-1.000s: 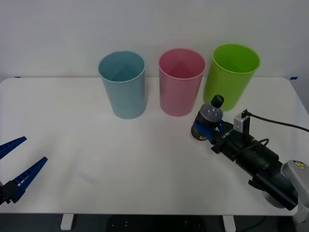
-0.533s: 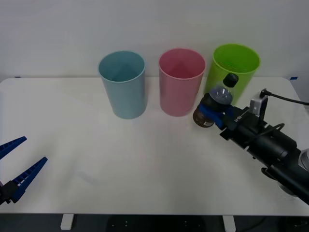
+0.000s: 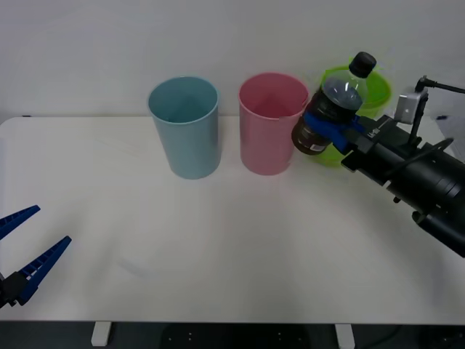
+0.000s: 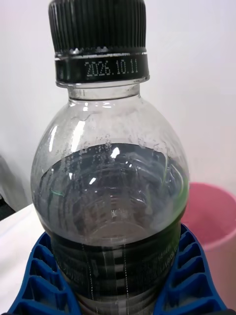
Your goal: Grasp the object on the table and drop it into the matching bin: aluminum can to the light blue bin, PET bottle to the pink bin.
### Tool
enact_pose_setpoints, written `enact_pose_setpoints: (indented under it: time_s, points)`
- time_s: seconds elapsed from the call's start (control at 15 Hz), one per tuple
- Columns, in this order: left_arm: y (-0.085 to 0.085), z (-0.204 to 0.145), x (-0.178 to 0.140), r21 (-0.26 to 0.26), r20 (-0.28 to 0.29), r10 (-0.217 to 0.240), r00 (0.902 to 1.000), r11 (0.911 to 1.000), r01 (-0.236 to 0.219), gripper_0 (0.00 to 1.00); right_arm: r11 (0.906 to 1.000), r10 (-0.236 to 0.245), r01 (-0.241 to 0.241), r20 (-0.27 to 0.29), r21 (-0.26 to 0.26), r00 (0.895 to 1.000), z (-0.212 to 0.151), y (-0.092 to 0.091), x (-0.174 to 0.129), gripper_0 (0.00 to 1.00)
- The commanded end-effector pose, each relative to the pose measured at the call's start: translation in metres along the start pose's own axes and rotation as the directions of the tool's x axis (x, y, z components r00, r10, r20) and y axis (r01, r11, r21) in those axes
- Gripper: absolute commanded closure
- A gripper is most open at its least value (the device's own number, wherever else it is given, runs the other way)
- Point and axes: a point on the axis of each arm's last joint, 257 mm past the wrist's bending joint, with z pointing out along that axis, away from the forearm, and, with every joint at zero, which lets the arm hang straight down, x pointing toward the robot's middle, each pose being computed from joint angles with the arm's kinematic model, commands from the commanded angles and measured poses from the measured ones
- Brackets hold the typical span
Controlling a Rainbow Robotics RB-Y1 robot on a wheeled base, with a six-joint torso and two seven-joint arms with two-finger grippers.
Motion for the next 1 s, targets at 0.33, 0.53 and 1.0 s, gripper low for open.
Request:
enact_pose_setpoints:
  time_s: [0.33,0.53,1.0]
  points:
    - [0.0,0.0,0.0,0.0,0.0,0.0,1.0,1.0,0.0,0.0,0.9977,-0.039,0.039,0.0,-0.055,0.999,0.039,-0.007,-0.05,1.0]
    - [0.0,0.0,0.0,0.0,0.0,0.0,1.0,1.0,0.0,0.0,0.9972,-0.06,0.059,-0.025,-0.047,0.998,0.068,-0.027,-0.05,1.0]
    - [0.0,0.0,0.0,0.0,0.0,0.0,1.0,1.0,0.0,0.0,0.9948,-0.1,0.101,-0.064,0.01,0.993,0.112,-0.056,-0.034,1.0]
